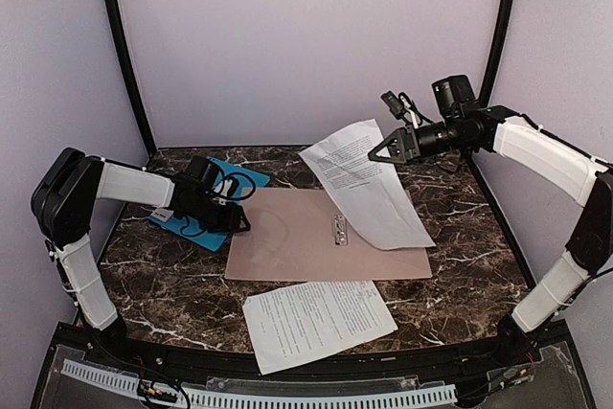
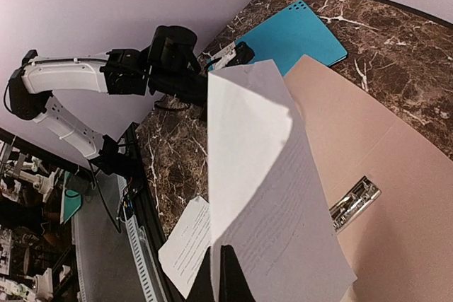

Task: Put the files into the folder
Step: Move the folder to the center of the board, then insert the folder to form pockets on the folder.

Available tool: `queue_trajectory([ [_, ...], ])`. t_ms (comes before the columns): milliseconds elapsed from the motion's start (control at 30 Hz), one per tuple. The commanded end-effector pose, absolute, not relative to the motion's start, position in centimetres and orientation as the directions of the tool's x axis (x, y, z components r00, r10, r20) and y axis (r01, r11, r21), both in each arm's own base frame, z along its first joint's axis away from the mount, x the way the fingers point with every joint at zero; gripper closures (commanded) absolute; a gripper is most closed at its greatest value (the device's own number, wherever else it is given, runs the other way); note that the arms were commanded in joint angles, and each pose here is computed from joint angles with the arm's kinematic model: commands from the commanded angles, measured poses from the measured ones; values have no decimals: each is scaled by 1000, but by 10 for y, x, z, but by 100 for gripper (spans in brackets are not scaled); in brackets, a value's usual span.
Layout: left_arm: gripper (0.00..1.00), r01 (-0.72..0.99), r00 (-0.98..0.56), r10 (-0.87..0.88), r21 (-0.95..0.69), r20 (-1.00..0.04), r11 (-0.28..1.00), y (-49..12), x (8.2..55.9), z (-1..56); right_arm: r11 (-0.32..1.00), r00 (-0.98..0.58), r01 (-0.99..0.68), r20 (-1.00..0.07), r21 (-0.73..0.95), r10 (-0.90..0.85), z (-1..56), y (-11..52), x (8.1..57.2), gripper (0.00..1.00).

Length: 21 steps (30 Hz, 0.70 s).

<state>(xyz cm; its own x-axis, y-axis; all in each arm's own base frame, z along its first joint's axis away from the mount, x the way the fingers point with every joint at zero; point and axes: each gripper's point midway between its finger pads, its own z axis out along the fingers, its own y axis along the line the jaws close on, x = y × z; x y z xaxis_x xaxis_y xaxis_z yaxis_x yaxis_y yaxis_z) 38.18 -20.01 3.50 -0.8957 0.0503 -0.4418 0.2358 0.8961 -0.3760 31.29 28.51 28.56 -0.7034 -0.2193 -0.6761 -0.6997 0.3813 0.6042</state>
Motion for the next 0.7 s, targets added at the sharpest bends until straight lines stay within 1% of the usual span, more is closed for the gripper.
queue_trajectory([
  [0,47,250,-917,87,-390,-389,886,-229,343,30,343,-675,-722,-720,600,-162,316,288,314,100],
  [100,47,286,-900,111,-379,-421,880,-240,343,41,296,-668,-734,-727,611,-157,327,296,307,100],
  [200,41,303,-866,116,-326,-487,895,-235,353,60,229,-657,-751,-736,619,-166,338,308,298,100],
  [300,36,298,-830,135,-226,-541,927,-219,363,72,183,-662,-749,-733,637,-159,343,314,296,100],
  [433,29,304,-789,147,-172,-596,937,-209,365,88,216,-677,-733,-719,645,-154,330,314,313,100],
  [667,27,376,-743,179,-181,-645,909,-222,346,101,338,-744,-657,-653,674,-144,266,299,359,100],
])
